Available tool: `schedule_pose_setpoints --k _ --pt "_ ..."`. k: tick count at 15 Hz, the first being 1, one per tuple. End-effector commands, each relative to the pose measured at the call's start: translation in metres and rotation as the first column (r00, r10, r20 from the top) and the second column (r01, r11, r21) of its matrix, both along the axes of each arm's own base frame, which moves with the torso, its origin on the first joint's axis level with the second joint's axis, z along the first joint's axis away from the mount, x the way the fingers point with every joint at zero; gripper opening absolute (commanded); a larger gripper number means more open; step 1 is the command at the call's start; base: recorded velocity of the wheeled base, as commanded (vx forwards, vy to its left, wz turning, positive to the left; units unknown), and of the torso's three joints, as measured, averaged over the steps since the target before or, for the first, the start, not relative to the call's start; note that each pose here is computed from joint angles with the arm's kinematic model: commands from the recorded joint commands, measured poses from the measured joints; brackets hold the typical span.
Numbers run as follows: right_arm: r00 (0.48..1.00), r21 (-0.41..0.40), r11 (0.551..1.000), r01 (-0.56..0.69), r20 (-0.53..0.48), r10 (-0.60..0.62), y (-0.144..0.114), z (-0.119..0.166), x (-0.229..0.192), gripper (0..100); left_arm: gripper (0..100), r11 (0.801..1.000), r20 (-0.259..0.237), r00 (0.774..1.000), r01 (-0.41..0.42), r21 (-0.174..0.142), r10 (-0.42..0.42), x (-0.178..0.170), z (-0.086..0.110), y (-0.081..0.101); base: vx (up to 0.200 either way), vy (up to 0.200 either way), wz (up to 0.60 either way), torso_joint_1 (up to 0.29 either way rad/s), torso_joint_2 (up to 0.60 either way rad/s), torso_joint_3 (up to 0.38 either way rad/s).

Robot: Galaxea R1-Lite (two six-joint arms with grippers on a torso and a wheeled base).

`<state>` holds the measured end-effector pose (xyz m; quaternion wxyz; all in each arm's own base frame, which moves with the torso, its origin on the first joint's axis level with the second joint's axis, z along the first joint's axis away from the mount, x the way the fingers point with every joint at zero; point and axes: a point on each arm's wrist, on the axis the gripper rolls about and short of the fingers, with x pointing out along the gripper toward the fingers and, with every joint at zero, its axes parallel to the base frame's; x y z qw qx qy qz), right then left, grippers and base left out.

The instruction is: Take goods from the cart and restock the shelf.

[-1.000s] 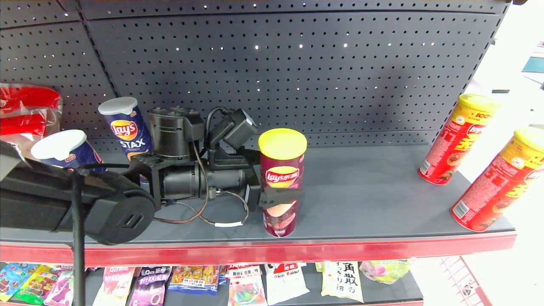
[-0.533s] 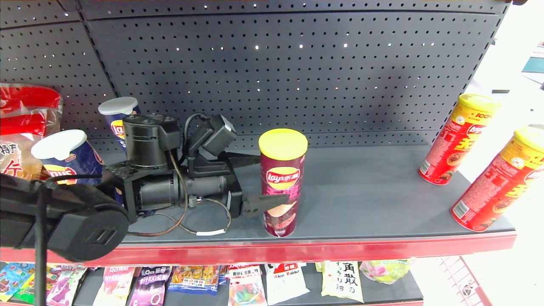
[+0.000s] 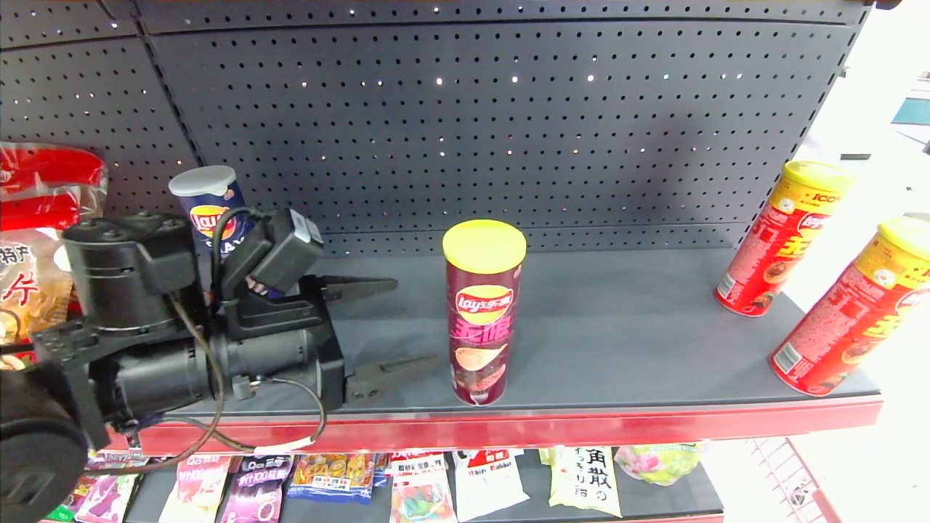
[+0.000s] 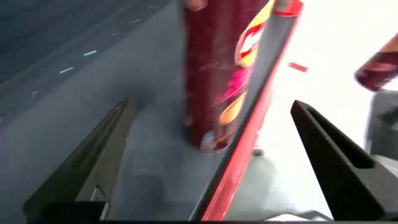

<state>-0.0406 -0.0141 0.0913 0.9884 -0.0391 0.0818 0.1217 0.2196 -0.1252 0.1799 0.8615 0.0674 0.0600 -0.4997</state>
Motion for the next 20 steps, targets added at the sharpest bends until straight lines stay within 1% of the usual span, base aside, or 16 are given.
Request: schedule_pose_setpoints --k 1,2,3,4,5,6,8,10,11,12,14,15,16,17,18,20 --pt "1.000 0.005 1.000 -0.008 0.018 0.008 -0.001 0.007 -0.001 0 100 0.992 0.060 0.990 -0.124 -0.020 0.125 -0.033 0.012 0.024 0.000 0.000 0.00 0.000 0.00 0.000" --pt "1.000 0.002 1.000 -0.018 0.005 0.018 0.001 0.031 0.004 0 100 0.984 0.068 0.982 -0.175 -0.034 0.177 -0.042 0.015 0.031 0.000 0.000 0.00 0.000 0.00 0.000" --pt "0.999 0.004 0.999 -0.035 0.004 0.035 0.005 0.063 0.017 0 100 0.977 0.066 0.976 -0.203 -0.060 0.207 -0.052 0.018 0.037 0.000 0.000 0.00 0.000 0.00 0.000" --pt "0.997 0.011 0.997 -0.076 0.015 0.076 0.013 0.095 0.038 0 100 0.974 0.054 0.976 -0.206 -0.090 0.211 -0.062 0.021 0.042 0.000 0.000 0.00 0.000 0.00 0.000" --pt "0.992 0.016 0.992 -0.125 0.025 0.125 0.024 0.121 0.066 0 100 0.972 0.046 0.976 -0.208 -0.111 0.214 -0.074 0.021 0.047 0.000 0.000 0.00 0.000 0.00 0.000" --pt "0.988 0.013 0.988 -0.157 0.010 0.157 0.034 0.136 0.089 0 100 0.972 0.043 0.976 -0.207 -0.114 0.213 -0.084 0.019 0.052 0.000 0.000 0.00 0.000 0.00 0.000" --pt "0.977 0.004 0.979 -0.203 -0.066 0.203 0.051 0.151 0.129 0 100 0.973 0.030 0.977 -0.205 -0.104 0.209 -0.103 0.013 0.061 0.000 0.000 0.00 0.000 0.00 0.000" --pt "0.974 -0.003 0.979 -0.205 -0.098 0.203 0.064 0.167 0.162 0 100 0.974 0.014 0.978 -0.207 -0.092 0.209 -0.118 0.012 0.068 0.000 0.000 0.00 0.000 0.00 0.000" --pt "0.974 -0.031 0.978 -0.206 -0.103 0.202 0.072 0.177 0.182 0 100 0.975 -0.002 0.978 -0.209 -0.080 0.209 -0.129 0.011 0.073 0.000 0.000 0.00 0.000 0.00 0.000" --pt "0.967 -0.047 0.971 -0.236 -0.113 0.230 0.080 0.180 0.197 0 100 0.975 -0.013 0.978 -0.210 -0.072 0.209 -0.137 0.010 0.077 0.000 0.000 0.00 0.000 0.00 0.000" --pt "0.942 -0.043 0.948 -0.314 -0.135 0.306 0.098 0.181 0.213 0 100 0.974 -0.029 0.976 -0.218 -0.058 0.217 -0.147 0.008 0.082 0.000 0.000 0.00 0.000 0.00 0.000" --pt "0.930 -0.047 0.941 -0.336 -0.175 0.324 0.112 0.176 0.232 0 100 0.973 -0.035 0.974 -0.226 -0.052 0.224 -0.153 0.006 0.085 0.000 0.000 0.00 0.000 0.00 0.000" --pt "0.929 -0.048 0.940 -0.338 -0.180 0.325 0.114 0.175 0.235 0 100 0.973 -0.038 0.974 -0.226 -0.051 0.224 -0.153 0.005 0.085 0.000 0.000 0.00 0.000 0.00 0.000" --pt "0.922 -0.044 0.935 -0.351 -0.191 0.337 0.126 0.171 0.252 0 100 0.969 -0.035 0.970 -0.242 -0.048 0.241 -0.155 0.005 0.086 0.000 0.000 0.00 0.000 0.00 0.000" --pt "0.922 -0.046 0.933 -0.358 -0.176 0.345 0.137 0.167 0.269 0 100 0.965 -0.033 0.965 -0.260 -0.047 0.258 -0.154 0.005 0.086 0.000 0.000 0.00 0.000 0.00 0.000" --pt "0.911 -0.042 0.923 -0.382 -0.186 0.369 0.154 0.162 0.288 0 100 0.962 -0.031 0.963 -0.268 -0.045 0.267 -0.154 0.005 0.086 0.000 0.000 0.00 0.000 0.00 0.000"
